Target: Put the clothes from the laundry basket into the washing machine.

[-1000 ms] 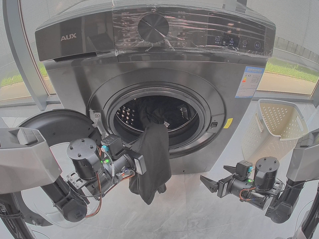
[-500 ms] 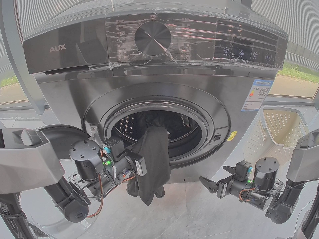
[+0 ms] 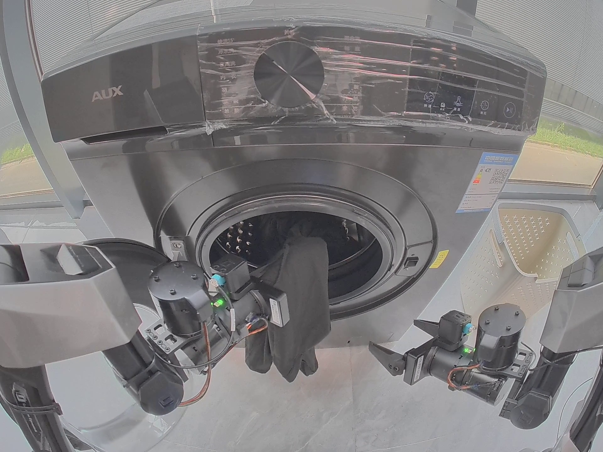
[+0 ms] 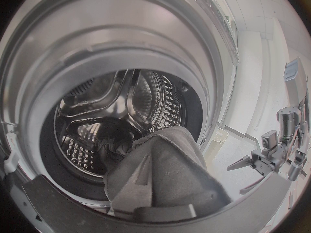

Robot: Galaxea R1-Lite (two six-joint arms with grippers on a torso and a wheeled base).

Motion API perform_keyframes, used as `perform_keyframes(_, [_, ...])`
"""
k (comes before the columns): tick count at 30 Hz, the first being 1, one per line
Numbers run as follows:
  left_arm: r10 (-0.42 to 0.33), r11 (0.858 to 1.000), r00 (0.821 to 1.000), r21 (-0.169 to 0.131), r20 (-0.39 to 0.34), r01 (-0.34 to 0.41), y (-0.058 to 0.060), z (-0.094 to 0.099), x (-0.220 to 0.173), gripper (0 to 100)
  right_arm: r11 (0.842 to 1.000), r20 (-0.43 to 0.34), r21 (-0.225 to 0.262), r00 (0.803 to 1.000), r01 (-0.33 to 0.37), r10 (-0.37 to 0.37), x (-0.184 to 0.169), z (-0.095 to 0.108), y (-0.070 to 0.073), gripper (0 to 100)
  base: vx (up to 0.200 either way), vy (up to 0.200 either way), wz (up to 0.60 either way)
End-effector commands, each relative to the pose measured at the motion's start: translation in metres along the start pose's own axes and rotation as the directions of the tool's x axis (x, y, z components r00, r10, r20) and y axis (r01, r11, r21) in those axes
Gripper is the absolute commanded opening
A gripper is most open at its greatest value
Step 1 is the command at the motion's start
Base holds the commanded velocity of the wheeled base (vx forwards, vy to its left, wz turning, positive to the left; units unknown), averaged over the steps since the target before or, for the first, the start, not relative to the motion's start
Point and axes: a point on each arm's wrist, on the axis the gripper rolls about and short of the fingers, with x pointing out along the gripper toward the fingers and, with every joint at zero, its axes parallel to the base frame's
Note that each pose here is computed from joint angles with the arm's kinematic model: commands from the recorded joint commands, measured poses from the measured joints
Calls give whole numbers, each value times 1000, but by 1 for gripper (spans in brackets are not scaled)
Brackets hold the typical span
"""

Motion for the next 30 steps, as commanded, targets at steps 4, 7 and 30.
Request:
perform_keyframes(4, [-22, 1000, 1000, 9, -11, 22, 4, -27, 34, 0, 1000, -9, -11, 1000, -30, 30, -5, -2, 8, 100, 0, 0, 0])
perform_keyframes(7, [-17, 1000, 999, 6, 31, 17, 4, -31, 54, 0, 999, -12, -13, 999, -37, 36, -5, -3, 10, 100, 0, 0, 0])
perform_keyframes(30, [100, 995, 995, 2, 29, -100, 34, -53, 147, 0, 999, 8, -10, 999, -38, 38, -6, 2, 10, 100, 0, 0, 0])
